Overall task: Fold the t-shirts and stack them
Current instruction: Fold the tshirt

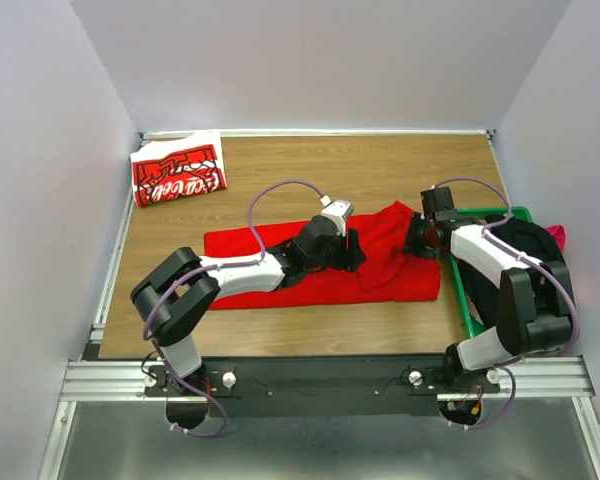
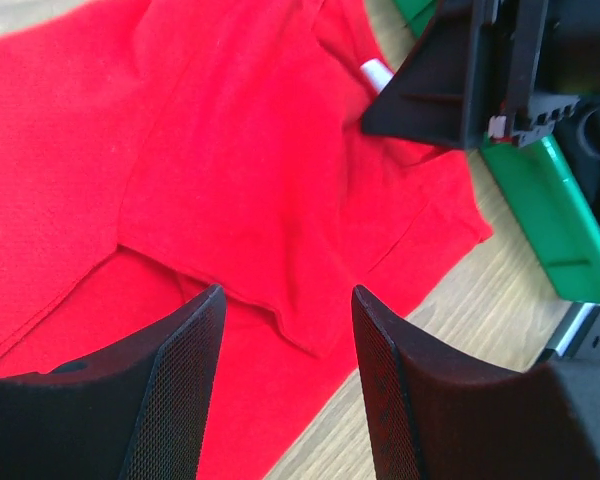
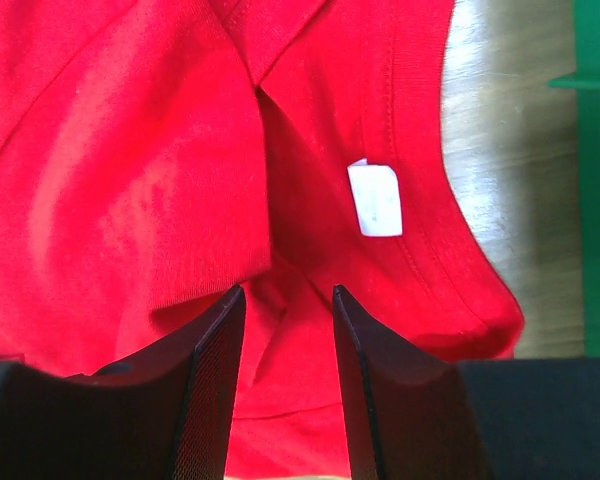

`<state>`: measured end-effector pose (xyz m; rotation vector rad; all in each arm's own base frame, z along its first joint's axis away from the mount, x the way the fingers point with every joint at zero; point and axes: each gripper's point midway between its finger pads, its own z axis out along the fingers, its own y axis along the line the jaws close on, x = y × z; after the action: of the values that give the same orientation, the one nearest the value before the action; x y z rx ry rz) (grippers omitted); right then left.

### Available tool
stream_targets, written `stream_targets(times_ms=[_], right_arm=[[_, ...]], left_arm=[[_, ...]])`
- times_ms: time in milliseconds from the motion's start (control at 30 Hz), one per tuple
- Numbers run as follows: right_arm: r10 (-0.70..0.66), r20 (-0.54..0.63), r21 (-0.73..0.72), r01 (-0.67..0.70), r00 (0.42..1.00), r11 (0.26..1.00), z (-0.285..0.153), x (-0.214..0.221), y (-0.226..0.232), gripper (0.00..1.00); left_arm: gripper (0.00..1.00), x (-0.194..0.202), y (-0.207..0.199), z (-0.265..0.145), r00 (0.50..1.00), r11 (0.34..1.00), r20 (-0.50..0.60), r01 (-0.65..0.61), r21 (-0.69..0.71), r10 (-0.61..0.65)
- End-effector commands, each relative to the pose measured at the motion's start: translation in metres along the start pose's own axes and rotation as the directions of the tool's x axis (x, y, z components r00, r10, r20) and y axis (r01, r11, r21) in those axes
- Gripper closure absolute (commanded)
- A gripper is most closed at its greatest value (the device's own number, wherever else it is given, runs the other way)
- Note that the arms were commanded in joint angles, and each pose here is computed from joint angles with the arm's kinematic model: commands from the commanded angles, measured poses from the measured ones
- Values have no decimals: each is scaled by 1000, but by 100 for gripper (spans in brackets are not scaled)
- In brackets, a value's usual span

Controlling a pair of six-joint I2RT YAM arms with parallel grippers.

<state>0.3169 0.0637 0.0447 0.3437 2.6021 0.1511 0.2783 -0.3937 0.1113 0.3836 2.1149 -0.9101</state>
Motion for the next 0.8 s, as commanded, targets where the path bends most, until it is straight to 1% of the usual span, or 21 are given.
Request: stream_targets(times_ms=[0, 100, 200, 267, 300, 367, 400, 433, 500, 667, 767], right_arm=[[-2, -13, -22, 2, 1000, 1000, 11, 2, 2, 53], [-6, -25, -26, 5, 1000, 1000, 16, 4, 4, 54], [-2, -55, -59, -1, 998, 998, 19, 11, 9, 60], [-1, -55, -74, -3, 998, 997, 16, 13, 11, 71], [2, -54, -75, -6, 999, 997, 14, 13, 11, 81], [10, -36, -95, -13, 999, 995, 6, 11, 14, 90], [11, -36, -100, -15, 999, 995, 4, 13, 13, 93], [21, -45, -112, -26, 999, 993, 0, 17, 15, 99], [33, -44, -118, -38, 998, 992, -9, 19, 16, 100], [68, -93, -37, -72, 993, 997, -25, 36, -1, 100], [93, -117, -11, -95, 989, 995, -34, 47, -7, 100]], left_arm=[[39, -7, -8, 6, 1000, 1000, 15, 5, 21, -6], [39, -7, -7, 7, 1000, 1000, 13, 2, 11, -3], [39, -6, -7, 7, 1000, 1000, 8, 4, 13, -4], [39, -4, -6, 7, 1000, 1000, 4, 4, 10, -4], [39, -2, -4, 7, 1000, 1000, 0, 4, 6, -4], [39, -2, -4, 7, 1000, 1000, 0, 4, 5, -4], [39, 0, -2, 8, 1000, 1000, -6, 4, 1, -4], [39, 1, -2, 9, 1000, 1000, -7, 4, -2, -4], [39, 4, 0, 10, 1000, 1000, -15, 3, -5, -3], [39, 10, -2, 14, 999, 1000, -37, -3, 12, 4], [39, 14, 1, 15, 999, 1000, -48, -12, 7, 13]])
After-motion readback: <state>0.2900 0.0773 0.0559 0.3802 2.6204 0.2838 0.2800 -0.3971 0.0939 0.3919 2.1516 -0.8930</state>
